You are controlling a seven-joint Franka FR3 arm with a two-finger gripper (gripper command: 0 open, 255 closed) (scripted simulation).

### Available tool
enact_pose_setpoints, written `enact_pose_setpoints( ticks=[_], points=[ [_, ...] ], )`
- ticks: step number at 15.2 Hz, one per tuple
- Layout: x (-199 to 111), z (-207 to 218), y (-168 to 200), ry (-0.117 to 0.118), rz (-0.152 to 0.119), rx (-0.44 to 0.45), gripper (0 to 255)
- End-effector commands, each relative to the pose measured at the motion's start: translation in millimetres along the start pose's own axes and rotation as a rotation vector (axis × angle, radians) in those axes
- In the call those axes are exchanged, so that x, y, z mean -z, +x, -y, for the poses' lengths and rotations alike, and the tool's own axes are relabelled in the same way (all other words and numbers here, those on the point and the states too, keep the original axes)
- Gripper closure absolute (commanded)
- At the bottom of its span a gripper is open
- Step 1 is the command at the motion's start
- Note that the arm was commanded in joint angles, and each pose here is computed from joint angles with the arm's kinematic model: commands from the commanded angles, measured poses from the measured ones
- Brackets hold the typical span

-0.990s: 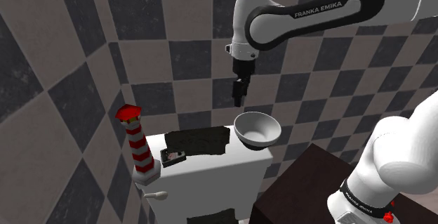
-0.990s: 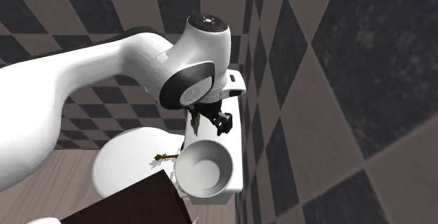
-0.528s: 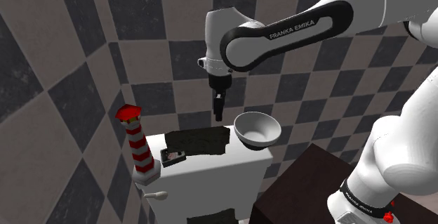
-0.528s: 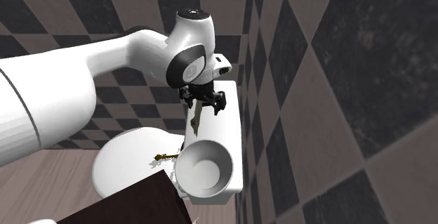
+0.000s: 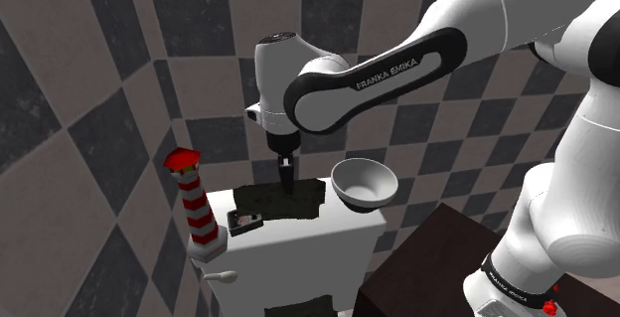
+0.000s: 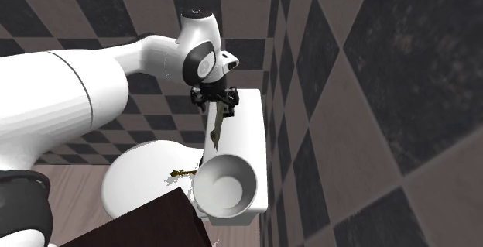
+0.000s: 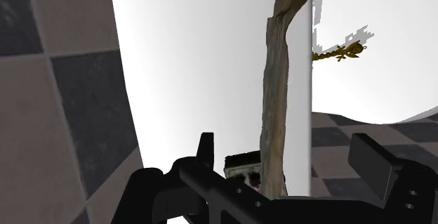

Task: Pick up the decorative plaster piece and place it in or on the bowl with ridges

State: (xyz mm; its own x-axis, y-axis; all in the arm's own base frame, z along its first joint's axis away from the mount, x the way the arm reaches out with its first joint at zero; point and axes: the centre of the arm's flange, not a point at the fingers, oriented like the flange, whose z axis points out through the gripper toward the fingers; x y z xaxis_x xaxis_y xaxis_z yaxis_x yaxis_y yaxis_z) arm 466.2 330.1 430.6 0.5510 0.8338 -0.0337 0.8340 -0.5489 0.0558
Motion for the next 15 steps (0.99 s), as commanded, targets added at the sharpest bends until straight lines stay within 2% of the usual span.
enact_pose_setpoints(
  ticks=[1, 5, 13, 14, 15],
  points=[
    [-9, 1, 1, -0.001, 0.0, 0.006, 0],
    [-33, 1, 1, -0.001, 0.0, 0.006, 0],
    [-33, 1, 1, -0.001, 0.0, 0.006, 0],
    [-33, 1, 1, -0.001, 0.0, 0.006, 255],
    [-33, 1, 1, -0.001, 0.0, 0.006, 255]
  ],
)
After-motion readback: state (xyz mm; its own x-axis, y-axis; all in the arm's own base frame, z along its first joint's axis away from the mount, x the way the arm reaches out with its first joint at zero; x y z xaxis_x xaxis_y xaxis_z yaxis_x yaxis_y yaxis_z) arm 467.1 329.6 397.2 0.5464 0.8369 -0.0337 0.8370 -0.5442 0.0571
